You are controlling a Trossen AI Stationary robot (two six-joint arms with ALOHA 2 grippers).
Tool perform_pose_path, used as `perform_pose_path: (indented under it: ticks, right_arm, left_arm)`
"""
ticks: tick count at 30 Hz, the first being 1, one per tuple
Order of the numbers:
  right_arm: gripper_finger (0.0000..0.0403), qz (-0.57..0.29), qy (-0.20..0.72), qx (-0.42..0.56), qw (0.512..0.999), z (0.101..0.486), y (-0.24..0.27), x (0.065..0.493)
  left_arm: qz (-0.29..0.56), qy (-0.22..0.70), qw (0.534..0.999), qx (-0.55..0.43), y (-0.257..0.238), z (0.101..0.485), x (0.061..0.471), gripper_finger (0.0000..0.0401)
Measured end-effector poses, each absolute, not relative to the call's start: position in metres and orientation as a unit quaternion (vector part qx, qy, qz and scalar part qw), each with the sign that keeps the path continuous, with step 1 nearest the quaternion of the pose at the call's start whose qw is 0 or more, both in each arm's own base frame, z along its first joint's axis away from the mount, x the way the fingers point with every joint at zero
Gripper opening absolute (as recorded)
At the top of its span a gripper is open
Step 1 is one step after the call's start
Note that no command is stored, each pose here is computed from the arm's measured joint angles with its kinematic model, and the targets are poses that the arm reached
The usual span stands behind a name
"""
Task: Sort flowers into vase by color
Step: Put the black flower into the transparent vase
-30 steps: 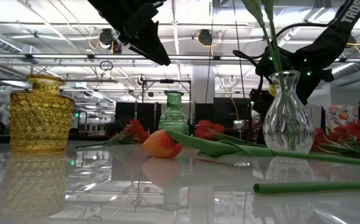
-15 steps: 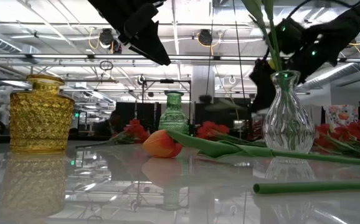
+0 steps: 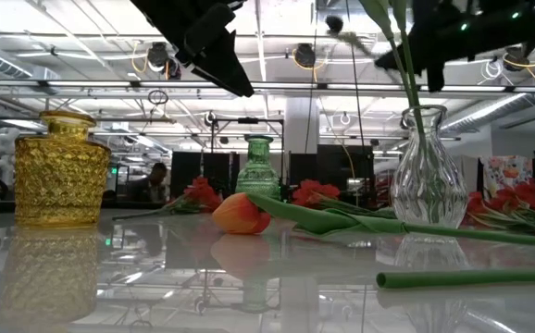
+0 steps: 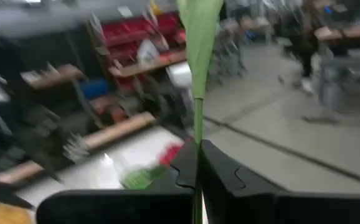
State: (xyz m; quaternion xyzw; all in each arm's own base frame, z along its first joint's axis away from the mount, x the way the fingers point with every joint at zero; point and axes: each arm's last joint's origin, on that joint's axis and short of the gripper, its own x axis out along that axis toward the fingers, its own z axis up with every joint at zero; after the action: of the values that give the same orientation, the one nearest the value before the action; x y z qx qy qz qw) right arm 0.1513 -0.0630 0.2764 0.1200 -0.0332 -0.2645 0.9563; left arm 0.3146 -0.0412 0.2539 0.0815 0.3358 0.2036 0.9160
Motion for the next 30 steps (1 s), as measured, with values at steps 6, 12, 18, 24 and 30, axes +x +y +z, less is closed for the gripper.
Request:
perform_pose_path:
  ticks: [6,12,18,24,30]
  right_arm:
    - [0.0000,-0.171,-0.113,0.125,0.971,0.298,-0.044,0.132]
    - [0.0000,-0.083,-0.187,0.140,0.969,0.311,-0.024,0.121]
    - [0.0000,-0.035,-0.233,0.175,0.956,0.289,-0.010,0.121]
    - [0.0000,-0.034,-0.284,0.194,0.938,0.254,-0.003,0.117]
    - [0.0000,-0.018,-0.293,0.186,0.938,0.238,0.003,0.115]
  left_arm:
    - [0.202,0.335,0.917,0.079,-0.041,0.254,0.315,0.0205]
    - [0.202,0.331,0.918,0.078,-0.041,0.255,0.315,0.0205]
    - [0.202,0.331,0.918,0.077,-0.041,0.255,0.315,0.0205]
    - [0.202,0.324,0.921,0.074,-0.042,0.256,0.316,0.0205]
    - [0.202,0.317,0.924,0.071,-0.042,0.257,0.317,0.0205]
